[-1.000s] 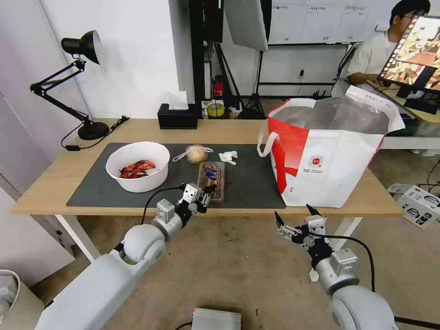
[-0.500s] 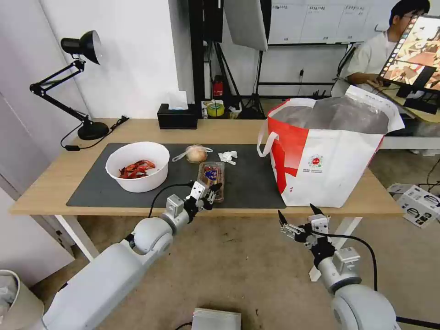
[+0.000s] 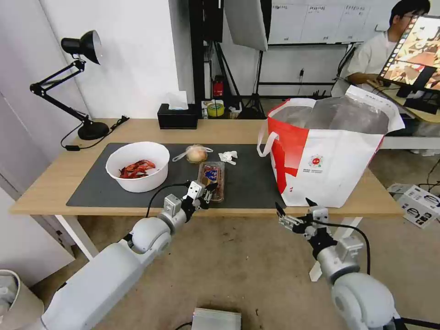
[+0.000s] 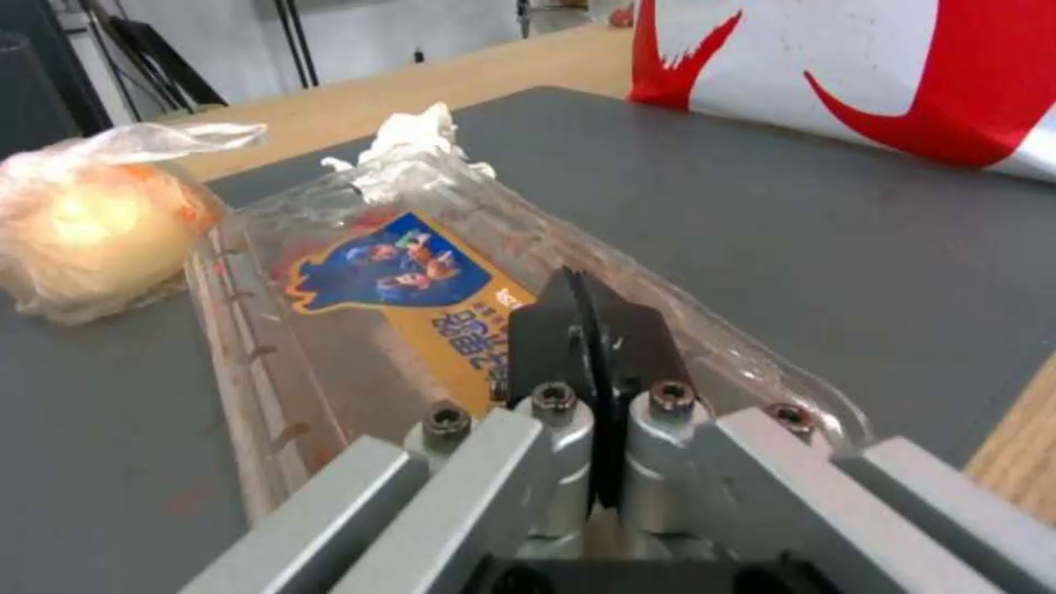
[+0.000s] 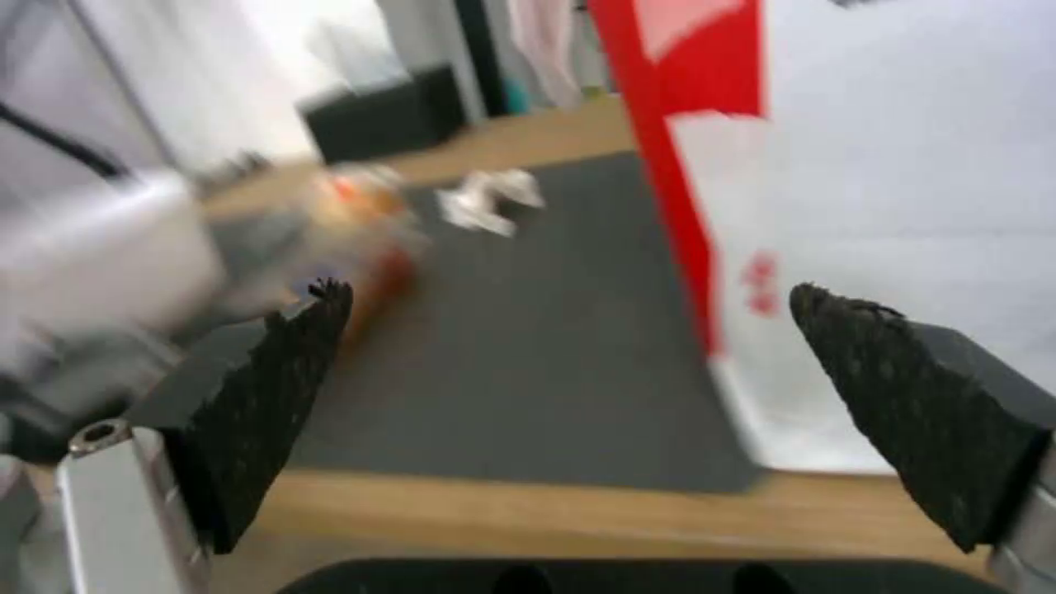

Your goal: Pick up the trash from the table and place it into the takeout bag.

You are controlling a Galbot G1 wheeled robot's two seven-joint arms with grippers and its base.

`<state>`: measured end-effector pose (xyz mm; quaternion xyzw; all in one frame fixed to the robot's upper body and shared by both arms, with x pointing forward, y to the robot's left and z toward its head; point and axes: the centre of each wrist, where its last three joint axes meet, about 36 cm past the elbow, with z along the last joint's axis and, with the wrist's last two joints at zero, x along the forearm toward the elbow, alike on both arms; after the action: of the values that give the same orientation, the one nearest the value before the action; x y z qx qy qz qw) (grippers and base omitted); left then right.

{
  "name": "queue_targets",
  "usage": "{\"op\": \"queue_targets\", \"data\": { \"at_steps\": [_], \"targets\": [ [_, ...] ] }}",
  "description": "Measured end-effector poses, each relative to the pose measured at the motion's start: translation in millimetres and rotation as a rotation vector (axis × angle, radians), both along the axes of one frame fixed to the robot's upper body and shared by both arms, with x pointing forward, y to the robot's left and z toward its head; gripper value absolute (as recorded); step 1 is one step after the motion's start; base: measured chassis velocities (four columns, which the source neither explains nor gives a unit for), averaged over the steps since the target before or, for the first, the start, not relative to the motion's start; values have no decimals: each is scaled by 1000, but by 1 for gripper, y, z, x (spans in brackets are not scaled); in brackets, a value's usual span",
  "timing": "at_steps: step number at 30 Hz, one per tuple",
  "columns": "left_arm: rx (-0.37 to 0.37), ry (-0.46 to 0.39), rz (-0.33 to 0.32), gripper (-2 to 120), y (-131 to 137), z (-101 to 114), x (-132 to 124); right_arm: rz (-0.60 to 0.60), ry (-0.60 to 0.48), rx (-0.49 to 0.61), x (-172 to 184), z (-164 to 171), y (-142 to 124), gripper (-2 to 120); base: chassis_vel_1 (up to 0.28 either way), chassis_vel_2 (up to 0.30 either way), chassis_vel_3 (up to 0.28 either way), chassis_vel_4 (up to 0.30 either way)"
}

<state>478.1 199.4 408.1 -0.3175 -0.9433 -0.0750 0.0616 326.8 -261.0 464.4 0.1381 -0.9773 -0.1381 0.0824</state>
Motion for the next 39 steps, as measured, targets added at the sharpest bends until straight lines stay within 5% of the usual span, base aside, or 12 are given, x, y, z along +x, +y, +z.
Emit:
{"op": "queue_targets", "data": {
  "at_steps": [7,19,39],
  "targets": [
    [4,3,5,0,3,-1,-1,78,67,306,23,22,0,100,0,0,0,0],
    [16,7,15,0,11,-1,-2,142,207,526,91,27,9,100,0,0,0,0],
    [8,1,20,0,8,-5,4,129,478,420,176,40,62,100,0,0,0,0]
  ]
}}
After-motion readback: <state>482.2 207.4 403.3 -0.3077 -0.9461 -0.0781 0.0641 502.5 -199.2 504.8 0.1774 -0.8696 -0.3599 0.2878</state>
